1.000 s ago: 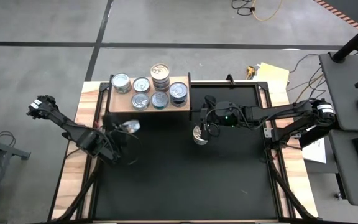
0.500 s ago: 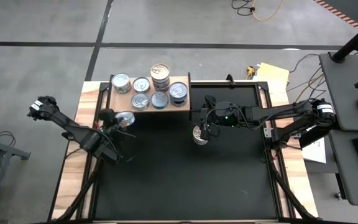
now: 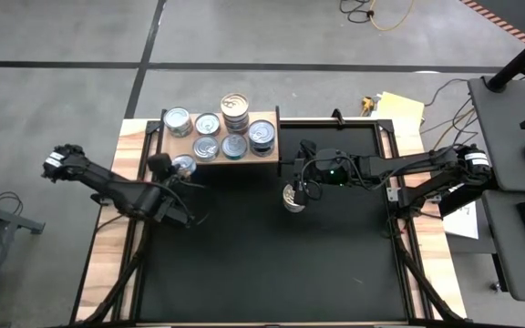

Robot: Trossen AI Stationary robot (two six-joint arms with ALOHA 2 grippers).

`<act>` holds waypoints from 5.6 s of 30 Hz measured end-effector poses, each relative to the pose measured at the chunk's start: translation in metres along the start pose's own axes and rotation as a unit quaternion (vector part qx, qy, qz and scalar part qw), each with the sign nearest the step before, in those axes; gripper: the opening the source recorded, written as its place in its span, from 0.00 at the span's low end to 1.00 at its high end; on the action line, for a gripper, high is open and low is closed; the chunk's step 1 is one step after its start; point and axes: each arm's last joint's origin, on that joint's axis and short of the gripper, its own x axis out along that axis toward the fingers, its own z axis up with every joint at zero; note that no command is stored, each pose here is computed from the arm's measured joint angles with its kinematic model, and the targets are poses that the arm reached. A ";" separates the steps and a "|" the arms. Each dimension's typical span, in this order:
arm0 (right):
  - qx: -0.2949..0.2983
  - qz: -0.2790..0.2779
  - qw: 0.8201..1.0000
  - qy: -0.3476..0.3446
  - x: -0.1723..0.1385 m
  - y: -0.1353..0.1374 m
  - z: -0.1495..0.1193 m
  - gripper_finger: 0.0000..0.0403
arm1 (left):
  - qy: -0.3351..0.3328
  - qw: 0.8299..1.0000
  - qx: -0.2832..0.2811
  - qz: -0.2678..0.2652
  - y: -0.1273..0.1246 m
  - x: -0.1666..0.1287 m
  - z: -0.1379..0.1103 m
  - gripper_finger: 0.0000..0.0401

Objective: Stack canned seafood by type on shelf
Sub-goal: Put the yellow/blue tuna can on the shelf

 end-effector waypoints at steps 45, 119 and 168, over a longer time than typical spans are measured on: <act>0.000 0.000 1.000 0.002 0.000 0.000 -0.001 0.53 | 0.092 0.994 -0.041 0.038 0.011 0.032 0.010 0.32; 0.008 0.001 1.000 0.002 0.000 0.000 -0.001 0.65 | 0.075 0.994 -0.079 0.028 0.009 0.036 0.016 0.72; 0.012 0.002 1.000 0.007 0.000 0.001 -0.002 0.69 | 0.091 0.990 -0.103 -0.003 0.041 0.035 0.034 0.72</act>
